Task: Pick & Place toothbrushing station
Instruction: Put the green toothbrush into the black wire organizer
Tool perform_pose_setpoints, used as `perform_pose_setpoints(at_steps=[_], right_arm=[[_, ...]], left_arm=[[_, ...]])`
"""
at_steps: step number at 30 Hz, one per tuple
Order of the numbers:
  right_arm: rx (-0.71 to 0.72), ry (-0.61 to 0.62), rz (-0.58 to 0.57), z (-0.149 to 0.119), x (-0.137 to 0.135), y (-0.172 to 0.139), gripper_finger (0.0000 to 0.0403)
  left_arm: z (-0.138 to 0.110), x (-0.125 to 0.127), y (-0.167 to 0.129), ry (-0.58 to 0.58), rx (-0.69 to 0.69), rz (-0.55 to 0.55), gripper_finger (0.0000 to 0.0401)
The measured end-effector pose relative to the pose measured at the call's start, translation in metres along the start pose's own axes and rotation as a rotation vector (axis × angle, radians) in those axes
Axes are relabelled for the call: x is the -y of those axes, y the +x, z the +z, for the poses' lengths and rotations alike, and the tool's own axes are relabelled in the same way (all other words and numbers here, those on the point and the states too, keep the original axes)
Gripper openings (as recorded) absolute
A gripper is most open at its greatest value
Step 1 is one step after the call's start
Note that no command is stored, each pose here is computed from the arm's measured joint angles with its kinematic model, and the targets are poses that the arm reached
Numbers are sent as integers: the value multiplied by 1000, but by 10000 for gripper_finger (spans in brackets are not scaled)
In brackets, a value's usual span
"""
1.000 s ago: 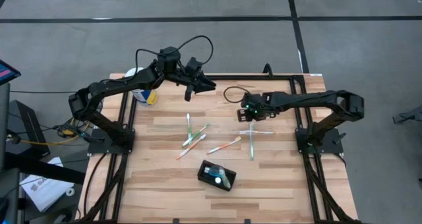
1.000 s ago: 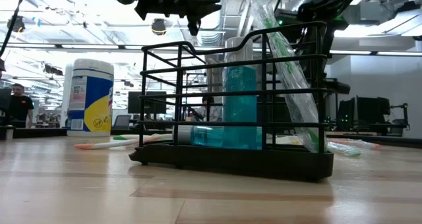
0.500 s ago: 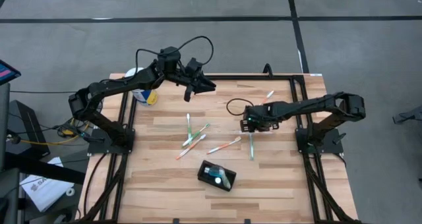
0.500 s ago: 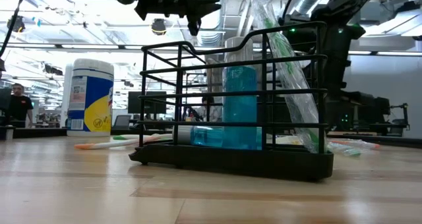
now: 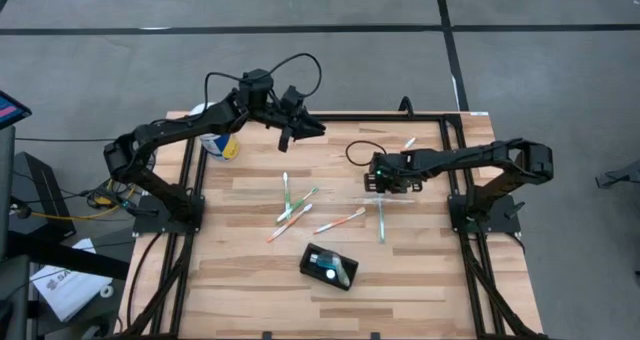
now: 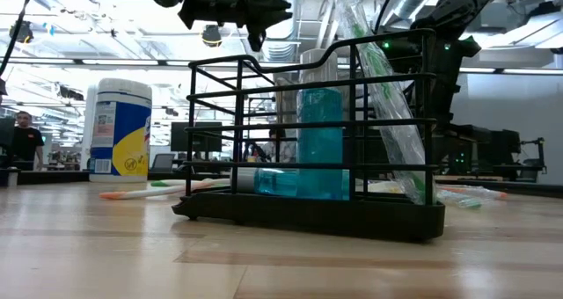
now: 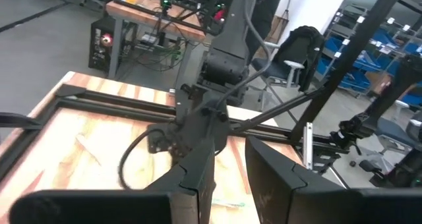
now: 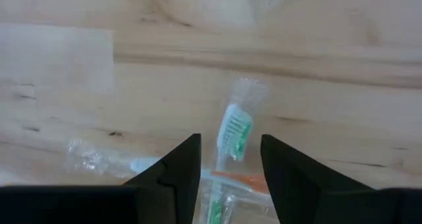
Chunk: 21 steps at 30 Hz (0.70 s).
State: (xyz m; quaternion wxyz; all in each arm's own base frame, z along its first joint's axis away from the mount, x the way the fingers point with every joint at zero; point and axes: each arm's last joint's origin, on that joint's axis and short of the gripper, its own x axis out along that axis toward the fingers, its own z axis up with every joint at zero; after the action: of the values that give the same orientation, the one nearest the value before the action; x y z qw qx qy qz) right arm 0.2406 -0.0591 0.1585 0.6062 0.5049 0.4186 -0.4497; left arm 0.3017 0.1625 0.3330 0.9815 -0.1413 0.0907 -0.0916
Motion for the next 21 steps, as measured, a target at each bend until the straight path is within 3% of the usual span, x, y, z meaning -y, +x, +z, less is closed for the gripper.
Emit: perform_pose_setpoints(at_steps=[9,21], right_arm=[[27,22,17,8,-3,8,140],[-61,17,13,6,-9,34,145]], left_arm=[[2,-13,-12,-7,13,38,81],[-1,-15,-13,-13,5,27,81]])
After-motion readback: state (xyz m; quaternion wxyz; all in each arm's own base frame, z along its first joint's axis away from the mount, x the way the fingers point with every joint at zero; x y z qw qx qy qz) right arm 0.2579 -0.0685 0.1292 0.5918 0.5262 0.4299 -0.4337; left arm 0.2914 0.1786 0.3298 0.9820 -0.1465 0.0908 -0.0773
